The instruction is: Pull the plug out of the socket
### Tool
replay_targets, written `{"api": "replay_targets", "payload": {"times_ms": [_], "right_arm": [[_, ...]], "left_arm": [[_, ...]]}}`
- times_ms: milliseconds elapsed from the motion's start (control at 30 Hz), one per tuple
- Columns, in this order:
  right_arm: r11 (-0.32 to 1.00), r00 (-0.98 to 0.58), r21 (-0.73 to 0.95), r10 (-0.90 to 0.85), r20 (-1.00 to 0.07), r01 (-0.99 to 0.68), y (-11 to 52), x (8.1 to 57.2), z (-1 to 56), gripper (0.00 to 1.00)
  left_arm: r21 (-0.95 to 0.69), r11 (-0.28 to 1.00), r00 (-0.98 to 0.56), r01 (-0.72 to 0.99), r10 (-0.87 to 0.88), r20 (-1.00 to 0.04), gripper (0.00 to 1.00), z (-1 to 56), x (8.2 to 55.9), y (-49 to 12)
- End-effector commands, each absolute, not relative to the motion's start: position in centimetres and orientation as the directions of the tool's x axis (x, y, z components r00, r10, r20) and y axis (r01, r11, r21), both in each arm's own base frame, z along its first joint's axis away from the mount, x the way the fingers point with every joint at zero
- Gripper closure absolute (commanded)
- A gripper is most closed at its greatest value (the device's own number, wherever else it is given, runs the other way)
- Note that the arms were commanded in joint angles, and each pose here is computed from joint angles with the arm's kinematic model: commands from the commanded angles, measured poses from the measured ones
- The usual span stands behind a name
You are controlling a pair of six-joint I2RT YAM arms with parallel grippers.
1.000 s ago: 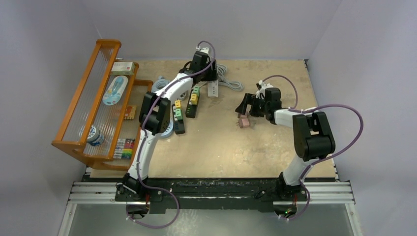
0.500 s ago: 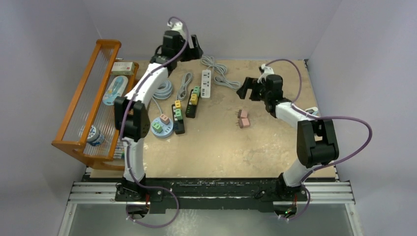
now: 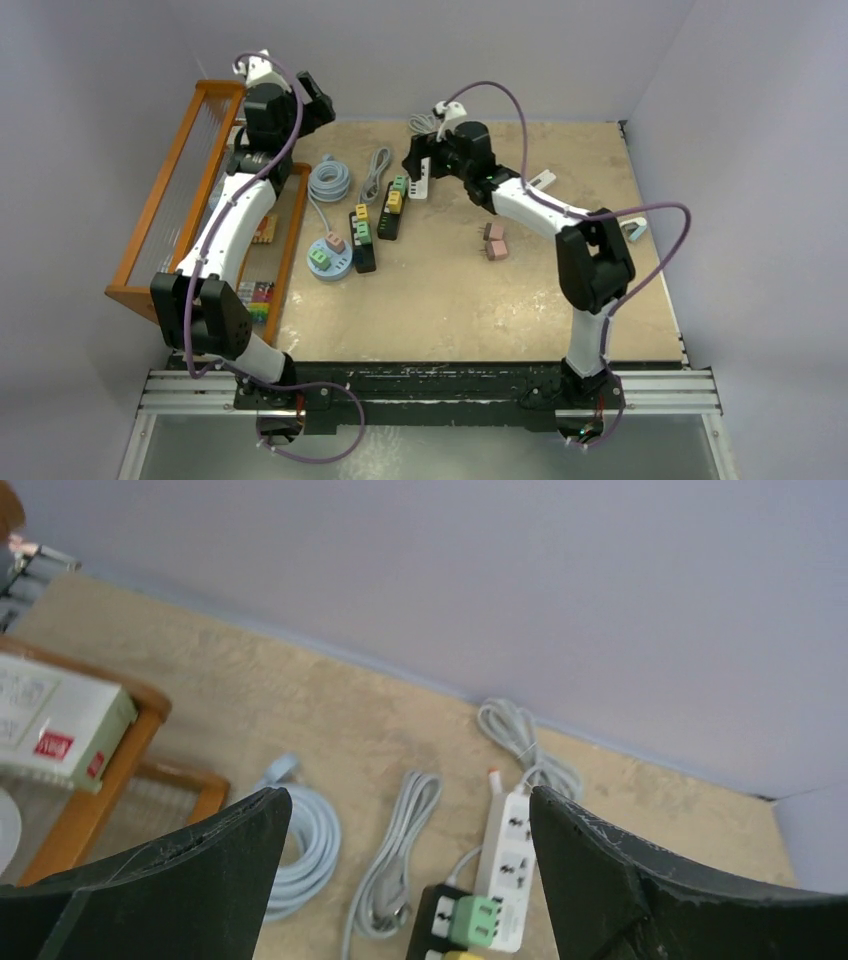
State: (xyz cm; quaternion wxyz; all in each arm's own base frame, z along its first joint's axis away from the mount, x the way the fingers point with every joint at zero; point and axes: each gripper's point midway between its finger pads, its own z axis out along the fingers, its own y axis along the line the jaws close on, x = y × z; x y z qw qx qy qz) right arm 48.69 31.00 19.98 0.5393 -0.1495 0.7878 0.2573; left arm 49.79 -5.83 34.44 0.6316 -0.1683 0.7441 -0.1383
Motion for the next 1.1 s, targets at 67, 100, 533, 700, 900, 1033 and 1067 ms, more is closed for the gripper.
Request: {"api": "replay_targets", "payload": {"times_ms": [67,100,533,700,900,1033,1067], "right_arm": [[0.827,-0.415,0.196,-0.050,-0.908,-0.528,35.1,49.4,18.6,0.05],[0.825,-0.427,0.195,-0.061,-0.902,-0.531,35.6,49.4,18.0,0.06],[0.869,-0.573,0.120,-0.207,-0.793,-0.480,38.4,48.6,9.8,0.18],[0.881,-0.609,0.126,-0.205,-0.766,-0.456,37.8,47.7,8.0,0.24],[0.889,-0.602,0.124,-0.190,-0.776,-0.441,37.3,47.5,8.3,0.66],[0.876,-0.608,0.149,-0.187,-0.772,-0.459,37.6,46.9,9.0,1.00],[0.876,-0.600,0.145,-0.186,-0.778,-0.460,37.5,46.9,9.5,1.00]], "left_arm": [[-0.378,0.911,-0.177,-0.164,-0.404,-0.898,0.11,32.4,47.2,-4.4],[-0.377,0.911,-0.180,-0.166,-0.404,-0.897,0.11,32.2,46.9,-4.4],[-0.395,0.907,-0.277,-0.148,-0.421,-0.864,0.11,28.7,45.0,-5.4],[-0.441,0.891,-0.301,-0.109,-0.453,-0.839,0.12,27.9,45.1,-6.6],[-0.500,0.864,-0.345,-0.068,-0.490,-0.800,0.14,26.8,45.1,-8.2],[-0.523,0.850,-0.362,-0.058,-0.506,-0.783,0.15,26.3,44.9,-8.7],[-0.534,0.844,-0.366,-0.054,-0.514,-0.776,0.15,26.1,44.8,-8.9]]}}
